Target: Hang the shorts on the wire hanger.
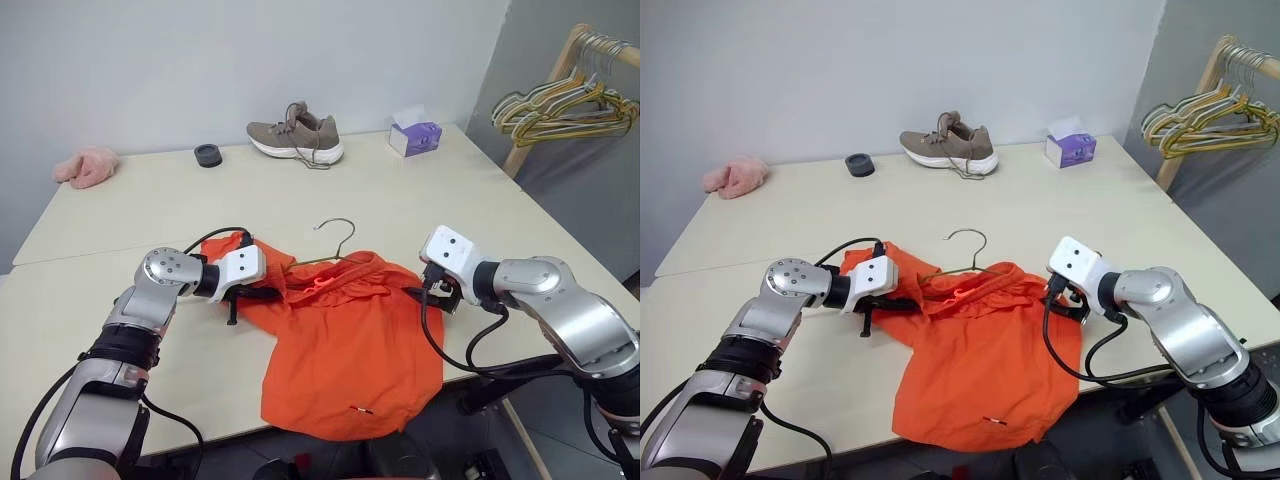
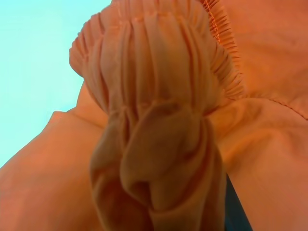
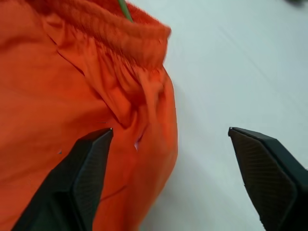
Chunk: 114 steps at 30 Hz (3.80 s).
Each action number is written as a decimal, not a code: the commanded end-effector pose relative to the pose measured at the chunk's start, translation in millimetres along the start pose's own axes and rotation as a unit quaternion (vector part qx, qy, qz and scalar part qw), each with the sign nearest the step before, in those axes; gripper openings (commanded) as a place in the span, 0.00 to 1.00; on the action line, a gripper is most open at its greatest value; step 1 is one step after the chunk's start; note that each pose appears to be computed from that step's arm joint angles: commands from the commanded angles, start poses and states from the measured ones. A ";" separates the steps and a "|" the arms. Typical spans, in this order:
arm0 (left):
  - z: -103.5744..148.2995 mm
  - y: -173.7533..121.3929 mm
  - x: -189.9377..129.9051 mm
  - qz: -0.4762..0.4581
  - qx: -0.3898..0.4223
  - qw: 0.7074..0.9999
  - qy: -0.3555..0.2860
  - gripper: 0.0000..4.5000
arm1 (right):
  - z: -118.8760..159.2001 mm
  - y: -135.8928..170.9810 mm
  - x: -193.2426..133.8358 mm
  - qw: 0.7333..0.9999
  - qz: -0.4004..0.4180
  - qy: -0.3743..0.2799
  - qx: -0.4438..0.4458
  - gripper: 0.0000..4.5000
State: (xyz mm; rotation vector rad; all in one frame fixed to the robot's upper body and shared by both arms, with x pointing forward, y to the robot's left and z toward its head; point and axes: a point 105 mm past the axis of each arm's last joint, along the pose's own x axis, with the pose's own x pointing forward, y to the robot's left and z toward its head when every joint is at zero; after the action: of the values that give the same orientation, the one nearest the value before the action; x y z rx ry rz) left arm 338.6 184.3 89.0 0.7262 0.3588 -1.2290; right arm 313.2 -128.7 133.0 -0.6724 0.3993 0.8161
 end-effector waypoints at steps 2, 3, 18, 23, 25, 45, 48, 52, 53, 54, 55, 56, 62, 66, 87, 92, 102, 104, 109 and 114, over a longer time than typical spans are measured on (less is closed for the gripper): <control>10.2 0.4 -0.9 -0.005 0.026 1.000 -0.009 0.00 | 7.3 0.2 18.9 0.999 0.037 -0.009 -0.022 0.91; 11.2 -0.1 -0.7 -0.007 0.026 1.000 -0.011 0.00 | 7.5 -1.3 25.9 0.999 0.045 -0.006 -0.027 0.91; 20.7 -6.0 -7.0 -0.023 0.010 0.999 -0.039 0.00 | 26.3 5.4 46.5 0.982 0.155 -0.008 -0.105 0.31; 24.7 -4.5 -5.3 -0.019 0.004 0.998 -0.052 0.00 | 32.7 13.2 34.3 0.979 0.175 -0.015 -0.104 0.00; 29.5 -0.9 -2.6 -0.008 -0.009 0.997 -0.070 0.00 | 36.5 15.2 27.5 0.978 0.181 -0.019 -0.102 0.00; 34.5 58.2 -60.8 0.163 -0.113 0.969 -0.148 0.94 | 1.6 -17.5 1.0 0.991 0.119 0.029 -0.053 0.00; 37.1 64.2 -69.5 0.174 -0.120 0.965 -0.157 0.94 | -15.8 -27.6 -6.4 0.995 0.093 0.044 -0.016 0.00; 38.9 62.5 -70.9 0.168 -0.137 0.961 -0.170 0.94 | -40.3 -40.9 -22.3 0.996 0.039 0.055 0.054 0.00; 41.1 59.2 -67.9 0.155 -0.142 0.962 -0.175 0.94 | -44.9 -43.5 -27.0 0.995 0.024 0.054 0.075 0.00; 44.3 54.3 -63.8 0.136 -0.146 0.963 -0.180 0.94 | -49.3 -46.1 -31.7 0.994 0.007 0.054 0.092 0.00; 54.7 44.9 -54.4 0.099 -0.148 0.965 -0.194 0.94 | -58.5 -48.3 -41.3 0.991 -0.020 0.056 0.120 0.00; 62.6 37.3 -48.0 0.071 -0.150 0.965 -0.204 0.94 | -65.4 -49.3 -48.9 0.988 -0.039 0.058 0.138 0.00; 121.0 4.7 -4.9 -0.044 -0.110 0.958 -0.262 0.97 | -115.8 -36.7 -105.4 0.957 -0.148 0.100 0.227 0.00; 150.3 -3.2 7.0 -0.072 -0.076 0.951 -0.292 0.97 | -133.9 -30.1 -133.9 0.927 -0.206 0.110 0.293 0.00; 241.6 -20.1 50.9 -0.109 0.037 0.910 -0.399 0.97 | -139.7 -90.4 -278.3 0.744 -0.540 0.111 0.377 0.00; 246.2 -23.9 51.7 -0.104 0.046 0.908 -0.403 0.97 | -131.1 -116.3 -282.4 0.730 -0.562 0.089 0.379 0.00; 248.2 -30.8 52.9 -0.095 0.055 0.908 -0.404 0.97 | -138.6 -159.4 -291.7 0.706 -0.581 0.078 0.398 0.00; 248.4 -32.0 52.8 -0.094 0.056 0.908 -0.404 0.97 | -141.1 -166.4 -293.9 0.706 -0.584 0.080 0.393 0.00; 252.5 -33.0 50.6 -0.093 0.054 0.905 -0.411 0.97 | -148.4 -179.3 -296.5 0.694 -0.587 0.076 0.409 0.00; 262.5 -35.3 43.9 -0.109 0.052 0.895 -0.429 0.97 | -155.5 -192.1 -295.6 0.682 -0.578 0.067 0.443 0.00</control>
State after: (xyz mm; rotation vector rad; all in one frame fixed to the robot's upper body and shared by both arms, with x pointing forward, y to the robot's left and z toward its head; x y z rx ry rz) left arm 293.4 -29.1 223.5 0.1657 -0.2947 -1.6402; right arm 268.9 -480.2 237.4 0.0733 0.4293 -0.6449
